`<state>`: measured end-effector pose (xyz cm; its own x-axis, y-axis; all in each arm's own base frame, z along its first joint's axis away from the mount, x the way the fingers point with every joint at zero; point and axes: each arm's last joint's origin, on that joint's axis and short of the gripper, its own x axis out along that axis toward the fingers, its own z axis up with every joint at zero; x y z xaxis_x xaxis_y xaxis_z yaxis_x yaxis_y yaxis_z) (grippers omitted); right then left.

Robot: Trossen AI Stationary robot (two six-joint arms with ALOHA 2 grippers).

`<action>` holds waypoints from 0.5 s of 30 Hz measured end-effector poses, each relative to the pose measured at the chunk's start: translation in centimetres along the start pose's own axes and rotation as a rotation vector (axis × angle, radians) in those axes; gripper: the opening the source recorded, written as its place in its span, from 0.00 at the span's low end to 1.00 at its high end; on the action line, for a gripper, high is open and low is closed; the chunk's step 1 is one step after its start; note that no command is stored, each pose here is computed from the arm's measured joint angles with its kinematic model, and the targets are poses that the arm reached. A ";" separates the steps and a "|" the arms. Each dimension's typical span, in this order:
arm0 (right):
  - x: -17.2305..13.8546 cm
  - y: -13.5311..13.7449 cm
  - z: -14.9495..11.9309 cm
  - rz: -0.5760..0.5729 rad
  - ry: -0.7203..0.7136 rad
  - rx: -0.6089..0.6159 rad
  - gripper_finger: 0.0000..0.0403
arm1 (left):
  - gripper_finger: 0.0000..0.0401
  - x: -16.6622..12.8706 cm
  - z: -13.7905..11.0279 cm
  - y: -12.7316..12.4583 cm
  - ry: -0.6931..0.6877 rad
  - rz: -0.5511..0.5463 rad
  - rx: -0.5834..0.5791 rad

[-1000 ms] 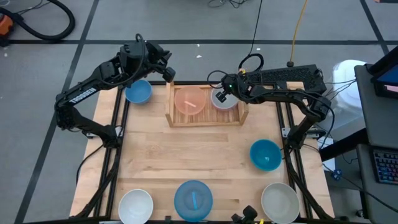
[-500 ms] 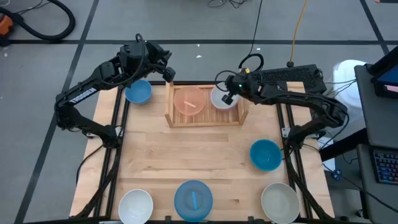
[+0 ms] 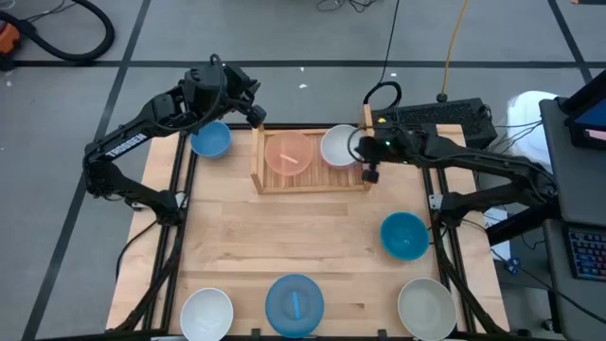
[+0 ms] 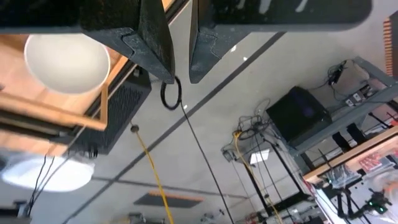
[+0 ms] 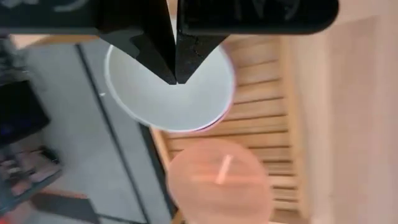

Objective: Place and stack bowls onto a shelf
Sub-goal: Stack the white bowl on top of the white bowl on the shelf

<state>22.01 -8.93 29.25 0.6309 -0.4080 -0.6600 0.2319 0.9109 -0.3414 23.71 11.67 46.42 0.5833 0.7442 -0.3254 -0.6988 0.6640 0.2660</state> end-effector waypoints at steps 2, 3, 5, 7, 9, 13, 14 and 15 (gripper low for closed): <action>-1.1 0.5 -0.5 0.026 0.033 0.016 0.00 | 0.13 0.0 -0.3 0.0 0.027 -0.003 0.013; -1.5 0.7 -0.7 0.038 0.048 0.021 0.00 | 0.13 0.0 -0.4 0.0 0.036 -0.004 0.018; -2.4 1.0 -1.2 0.059 0.076 0.024 0.00 | 0.13 0.0 -0.6 -0.1 0.055 -0.017 0.020; -3.2 1.2 -1.5 0.066 0.081 0.035 0.00 | 0.13 0.0 -0.7 -0.2 0.065 -0.050 0.034; -3.8 1.2 -1.6 0.064 0.070 0.066 0.00 | 0.13 0.0 -0.9 -0.3 0.078 -0.091 0.053; -4.7 1.0 -1.7 0.057 0.039 0.132 0.00 | 0.13 -0.1 -1.1 -0.4 0.101 -0.126 0.058; -4.9 1.0 -1.7 0.055 0.030 0.139 0.00 | 0.13 -0.1 -1.2 -0.4 0.108 -0.126 0.062; -5.1 0.9 -1.7 0.054 0.024 0.142 0.00 | 0.13 -0.1 -1.3 -0.4 0.113 -0.127 0.068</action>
<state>17.72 -6.11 31.14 0.6277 -0.3583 -0.6911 0.3015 0.9304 -0.2084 23.42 11.22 45.19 0.6120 0.6439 -0.4591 -0.5908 0.7582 0.2758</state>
